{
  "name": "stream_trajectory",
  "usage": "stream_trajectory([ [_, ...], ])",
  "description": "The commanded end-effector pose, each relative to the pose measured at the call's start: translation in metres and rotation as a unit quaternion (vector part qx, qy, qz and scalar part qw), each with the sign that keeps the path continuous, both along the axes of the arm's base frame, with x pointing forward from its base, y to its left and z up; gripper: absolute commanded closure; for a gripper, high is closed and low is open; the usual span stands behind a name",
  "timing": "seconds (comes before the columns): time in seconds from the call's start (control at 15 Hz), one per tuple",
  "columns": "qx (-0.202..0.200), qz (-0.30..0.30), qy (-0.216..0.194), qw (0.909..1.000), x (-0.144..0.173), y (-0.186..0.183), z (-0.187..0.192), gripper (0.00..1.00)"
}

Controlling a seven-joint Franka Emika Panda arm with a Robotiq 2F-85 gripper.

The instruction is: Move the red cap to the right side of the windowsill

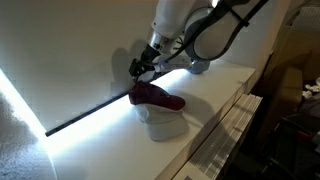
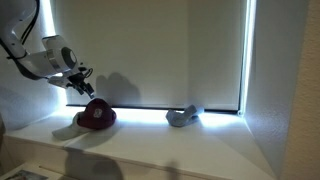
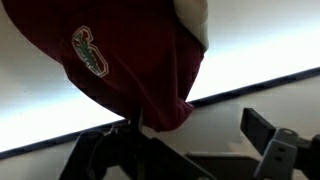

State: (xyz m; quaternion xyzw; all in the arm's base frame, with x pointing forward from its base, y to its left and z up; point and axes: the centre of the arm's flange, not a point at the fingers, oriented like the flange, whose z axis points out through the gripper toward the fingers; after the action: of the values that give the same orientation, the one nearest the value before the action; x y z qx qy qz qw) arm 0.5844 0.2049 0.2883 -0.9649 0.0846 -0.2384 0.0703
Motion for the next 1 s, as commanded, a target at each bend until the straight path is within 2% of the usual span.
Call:
stream_trajectory([
  [0.0,-0.035,-0.048,0.017,0.9981,0.026,-0.003,-0.026,0.0],
  [0.13,-0.042,-0.072,0.045,0.9955,0.044,-0.016,-0.056,0.0],
  [0.2,-0.032,-0.05,0.028,0.9978,0.017,-0.017,-0.022,0.0],
  [0.33,-0.032,-0.054,0.034,0.9974,0.021,-0.02,-0.035,0.0],
  [0.73,-0.03,-0.051,0.026,0.9979,0.021,-0.015,-0.024,0.0],
  [0.93,-0.028,-0.085,-0.006,0.9959,0.009,-0.021,-0.016,0.0],
])
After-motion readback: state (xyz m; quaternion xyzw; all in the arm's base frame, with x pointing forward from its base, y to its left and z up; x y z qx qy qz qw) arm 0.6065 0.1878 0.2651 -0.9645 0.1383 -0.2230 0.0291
